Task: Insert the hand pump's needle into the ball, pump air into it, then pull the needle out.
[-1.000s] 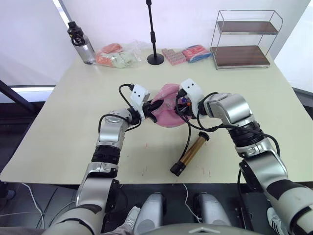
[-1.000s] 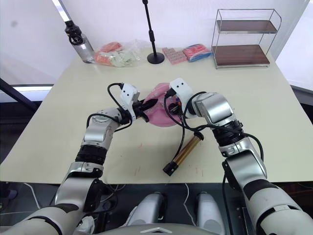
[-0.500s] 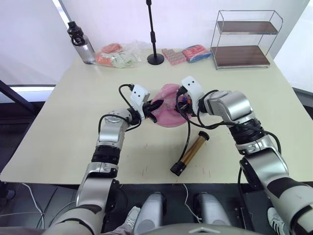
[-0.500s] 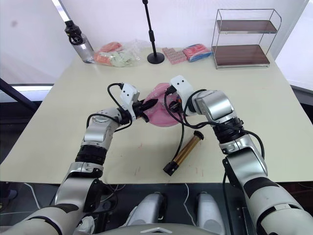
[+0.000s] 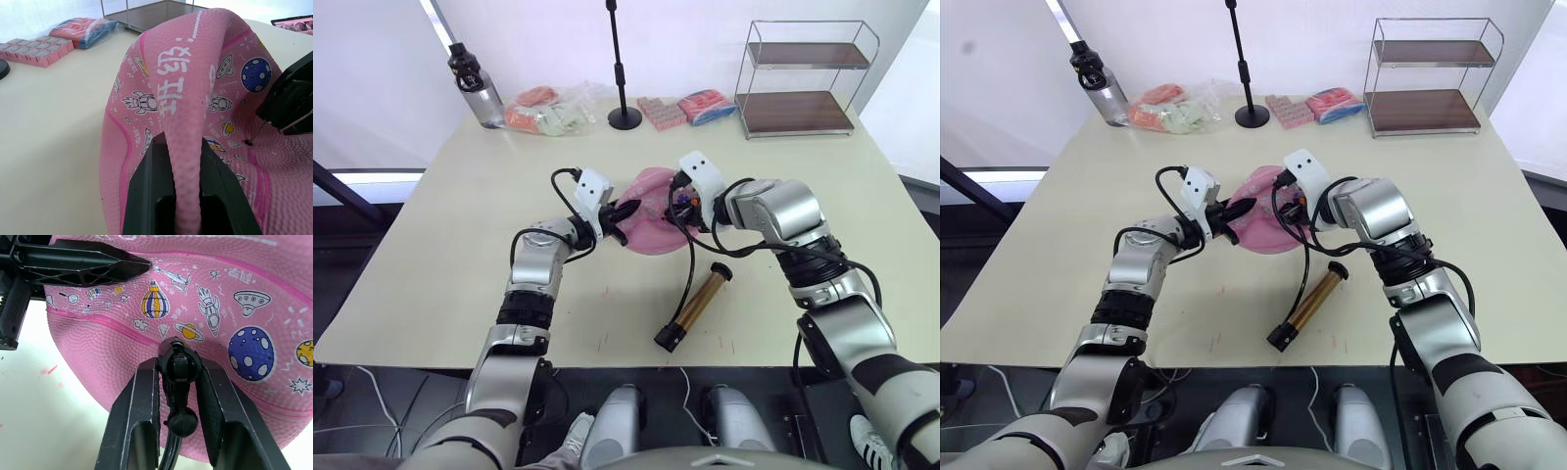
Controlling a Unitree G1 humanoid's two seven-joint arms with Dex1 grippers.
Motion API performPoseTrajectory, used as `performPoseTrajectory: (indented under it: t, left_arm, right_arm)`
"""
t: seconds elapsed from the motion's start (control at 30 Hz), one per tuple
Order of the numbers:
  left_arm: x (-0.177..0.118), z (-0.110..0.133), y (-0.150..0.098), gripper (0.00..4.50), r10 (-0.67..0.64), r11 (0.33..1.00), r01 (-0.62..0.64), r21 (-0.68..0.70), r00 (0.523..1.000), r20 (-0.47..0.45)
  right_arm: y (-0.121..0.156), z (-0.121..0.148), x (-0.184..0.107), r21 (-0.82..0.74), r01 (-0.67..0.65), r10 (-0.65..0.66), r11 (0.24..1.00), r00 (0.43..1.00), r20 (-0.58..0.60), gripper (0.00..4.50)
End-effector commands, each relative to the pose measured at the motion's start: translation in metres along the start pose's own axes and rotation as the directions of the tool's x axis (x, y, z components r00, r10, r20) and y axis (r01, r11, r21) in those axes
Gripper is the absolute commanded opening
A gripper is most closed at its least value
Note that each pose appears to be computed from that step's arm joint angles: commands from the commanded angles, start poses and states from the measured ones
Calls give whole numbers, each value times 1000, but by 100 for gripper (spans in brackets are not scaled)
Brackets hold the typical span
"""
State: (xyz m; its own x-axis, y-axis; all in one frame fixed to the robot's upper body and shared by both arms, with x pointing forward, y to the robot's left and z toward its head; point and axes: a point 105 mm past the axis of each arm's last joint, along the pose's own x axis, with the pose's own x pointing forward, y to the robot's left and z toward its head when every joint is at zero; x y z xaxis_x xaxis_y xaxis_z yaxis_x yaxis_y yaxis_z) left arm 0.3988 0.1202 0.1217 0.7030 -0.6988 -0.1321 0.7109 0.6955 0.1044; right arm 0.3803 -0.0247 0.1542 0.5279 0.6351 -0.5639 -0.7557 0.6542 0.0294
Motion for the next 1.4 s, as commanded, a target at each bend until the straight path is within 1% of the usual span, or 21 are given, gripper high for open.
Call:
performPoseTrajectory:
  t: [0.03, 0.4, 0.47, 0.5, 0.53, 1.0, 1.13, 1.23, 1.4]
  left_arm:
    - [5, -50, -23, 0, -72, 995, 60, -74, 984, -161]
    - [6, -52, -24, 0, -72, 995, 60, -77, 984, -164]
    - [6, -52, -24, 0, -72, 995, 60, -77, 984, -165]
    - [6, -52, -24, 0, -72, 995, 60, -77, 984, -165]
    - [6, -52, -24, 0, -71, 995, 59, -77, 984, -165]
    - [5, -53, -24, 0, -65, 996, 52, -78, 985, -163]
    - [6, -53, -24, 0, -68, 995, 56, -79, 984, -162]
    - [6, -53, -23, 0, -68, 995, 56, -78, 984, -162]
    - [7, -52, -23, 0, -70, 995, 58, -76, 985, -159]
  right_arm:
    - [5, 25, -11, -53, -1, 5, 999, 997, 79, 111]
    - [6, 23, -12, -55, -5, 9, 998, 997, 76, 111]
    - [6, 22, -11, -53, -6, 10, 999, 997, 74, 53]
    - [6, 22, -11, -51, -6, 10, 999, 997, 72, 41]
    - [6, 21, -11, -48, -6, 10, 999, 998, 70, 10]
    - [4, 19, -9, -67, 13, -9, 998, 999, 51, 9]
    - [1, 17, -8, -93, 42, -40, 995, 999, 25, 9]
    - [1, 17, -7, -104, 34, -33, 994, 999, 7, 9]
    - [1, 13, -1, -182, 37, -50, 983, 997, -63, 9]
